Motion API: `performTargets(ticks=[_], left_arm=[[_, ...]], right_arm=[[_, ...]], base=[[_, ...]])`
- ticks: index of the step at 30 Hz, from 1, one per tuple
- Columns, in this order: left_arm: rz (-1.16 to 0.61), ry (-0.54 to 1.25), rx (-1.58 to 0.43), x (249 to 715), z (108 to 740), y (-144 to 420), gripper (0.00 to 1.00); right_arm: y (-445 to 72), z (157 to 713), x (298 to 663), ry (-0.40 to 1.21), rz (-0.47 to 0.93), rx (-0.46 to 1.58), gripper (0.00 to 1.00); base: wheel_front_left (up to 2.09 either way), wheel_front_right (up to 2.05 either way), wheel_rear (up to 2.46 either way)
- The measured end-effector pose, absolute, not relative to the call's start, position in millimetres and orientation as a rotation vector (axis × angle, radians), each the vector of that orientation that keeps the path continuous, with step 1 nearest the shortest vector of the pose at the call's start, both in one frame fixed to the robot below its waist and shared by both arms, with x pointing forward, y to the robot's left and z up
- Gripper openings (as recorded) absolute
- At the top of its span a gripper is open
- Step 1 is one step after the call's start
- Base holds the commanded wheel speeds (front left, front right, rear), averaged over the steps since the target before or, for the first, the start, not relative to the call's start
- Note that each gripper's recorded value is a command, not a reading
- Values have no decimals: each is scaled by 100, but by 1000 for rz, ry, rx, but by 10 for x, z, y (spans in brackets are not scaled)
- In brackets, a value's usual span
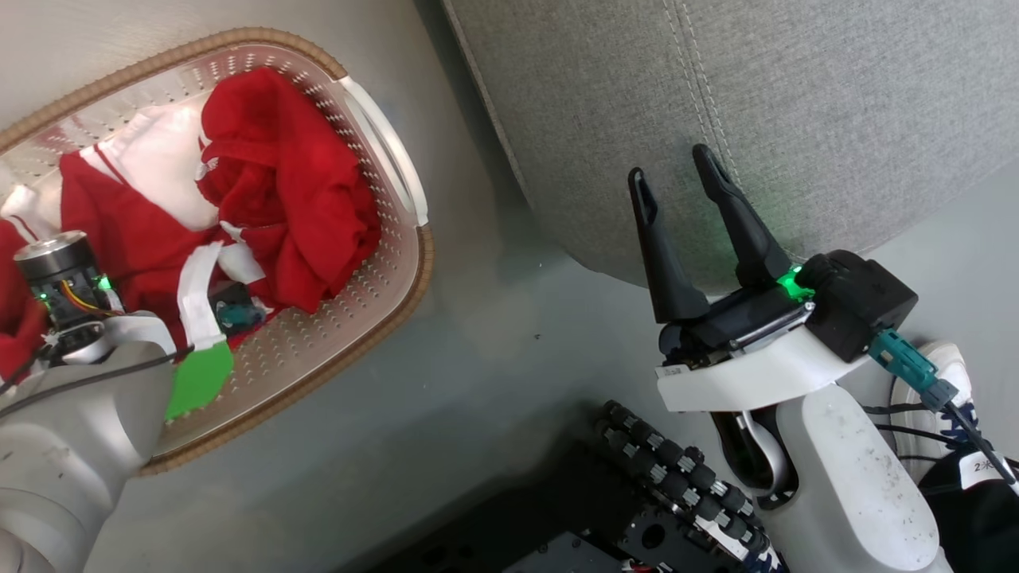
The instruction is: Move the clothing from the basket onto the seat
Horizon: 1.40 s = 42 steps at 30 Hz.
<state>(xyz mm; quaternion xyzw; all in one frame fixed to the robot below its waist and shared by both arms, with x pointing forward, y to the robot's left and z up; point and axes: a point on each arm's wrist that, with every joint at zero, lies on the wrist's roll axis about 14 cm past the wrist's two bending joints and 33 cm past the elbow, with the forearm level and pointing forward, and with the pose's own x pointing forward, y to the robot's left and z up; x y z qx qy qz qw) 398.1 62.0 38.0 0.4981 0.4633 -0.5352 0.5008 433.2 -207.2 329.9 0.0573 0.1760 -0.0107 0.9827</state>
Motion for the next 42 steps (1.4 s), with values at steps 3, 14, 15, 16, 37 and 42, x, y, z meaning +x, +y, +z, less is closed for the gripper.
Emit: performTargets(ticks=[3,14,15,16,37,42], left_arm=[[-1269,1163,1202,3982,347,605,100],[-1206,1274,1216,3963,306,661,2],[-1208,1269,1211,3973,309,642,0],[-1208,1266,1212,3982,311,632,0],[-1156,1119,1058,4422,784,422,0],[-1126,1036,946,4551,1159,296,0]], right_arm=[[-2088,3265,4309,366,-27,112,100],[-2112,3166,4236,397,-41,107,100],[-2110,3160,4231,399,-41,108,100],[-2109,3156,4231,400,-41,107,100],[-2110,3572,4468,274,3,35,100],[-2090,3762,4479,229,16,5,100]], base=[[0,0,0],[0,0,0],[0,0,0],[0,0,0],[0,0,0],[0,0,0]])
